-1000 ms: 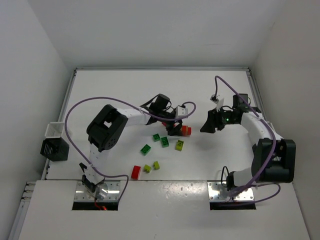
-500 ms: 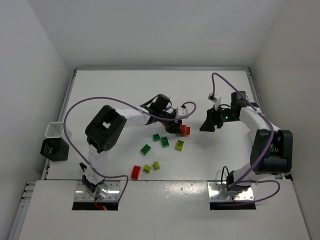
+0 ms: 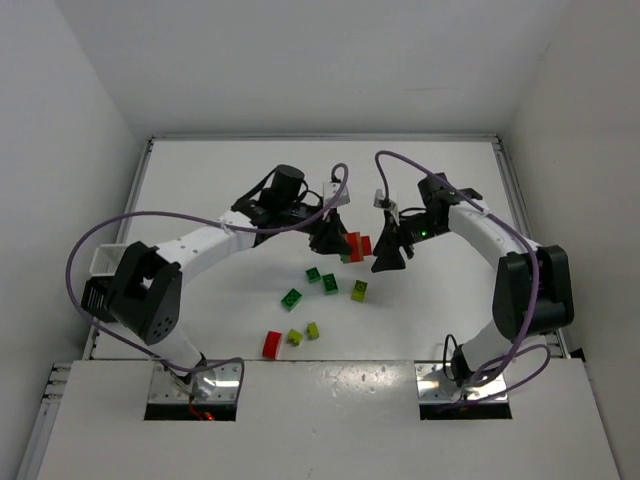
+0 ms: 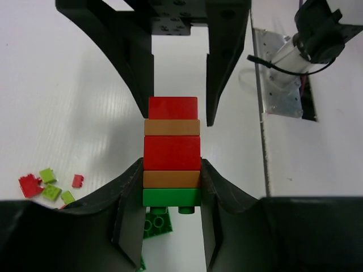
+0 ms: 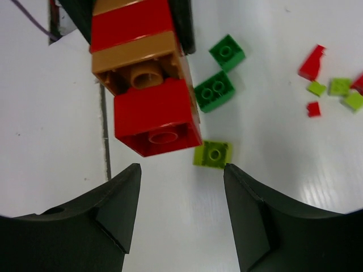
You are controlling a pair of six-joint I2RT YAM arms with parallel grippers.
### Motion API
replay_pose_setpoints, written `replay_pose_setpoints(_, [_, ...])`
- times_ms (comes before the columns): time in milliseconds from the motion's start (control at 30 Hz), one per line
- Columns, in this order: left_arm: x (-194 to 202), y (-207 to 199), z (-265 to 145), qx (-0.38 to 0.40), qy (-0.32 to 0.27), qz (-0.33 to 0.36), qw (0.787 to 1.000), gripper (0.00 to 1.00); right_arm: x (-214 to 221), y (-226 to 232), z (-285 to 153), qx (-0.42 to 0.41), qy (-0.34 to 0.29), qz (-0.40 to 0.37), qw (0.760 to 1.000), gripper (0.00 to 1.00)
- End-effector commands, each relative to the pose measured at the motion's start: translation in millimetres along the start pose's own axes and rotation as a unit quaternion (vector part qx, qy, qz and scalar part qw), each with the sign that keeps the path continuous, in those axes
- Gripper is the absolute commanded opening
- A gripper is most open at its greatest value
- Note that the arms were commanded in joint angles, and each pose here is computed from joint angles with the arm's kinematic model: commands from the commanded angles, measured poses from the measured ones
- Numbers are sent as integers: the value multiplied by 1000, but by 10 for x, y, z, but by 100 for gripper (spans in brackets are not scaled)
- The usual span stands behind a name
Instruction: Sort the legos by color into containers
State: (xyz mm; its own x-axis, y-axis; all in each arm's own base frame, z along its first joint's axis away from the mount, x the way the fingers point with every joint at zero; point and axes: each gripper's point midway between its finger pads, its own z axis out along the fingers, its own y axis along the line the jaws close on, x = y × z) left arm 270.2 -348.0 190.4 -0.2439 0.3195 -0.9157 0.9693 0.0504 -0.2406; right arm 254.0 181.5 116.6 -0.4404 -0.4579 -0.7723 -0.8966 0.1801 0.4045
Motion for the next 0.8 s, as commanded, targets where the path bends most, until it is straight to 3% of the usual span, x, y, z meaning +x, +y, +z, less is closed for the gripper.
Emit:
replay_pose_setpoints(0, [79,-35,-111,-5,-4,-71,997,0,-301,116,88,-39,-36,-54,997,61])
replay_pose_setpoints(167, [219,-43,-208,20,10,-89,996,0,-452,162,157,-42,-43,-86,994,61])
replay_pose_setpoints(633, [230,-153,-226,61,2,-94,994,0,-603,180,462,-56,-40,-88,994,61])
replay_pose_setpoints(700, [266,-156,-223,62,3,-92,994,0,-642,175,453,-54,-42,-93,993,58])
replay_pose_setpoints(767, [267,-151,-223,62,3,-87,994,0,-656,181,482,-58,-41,-94,993,43])
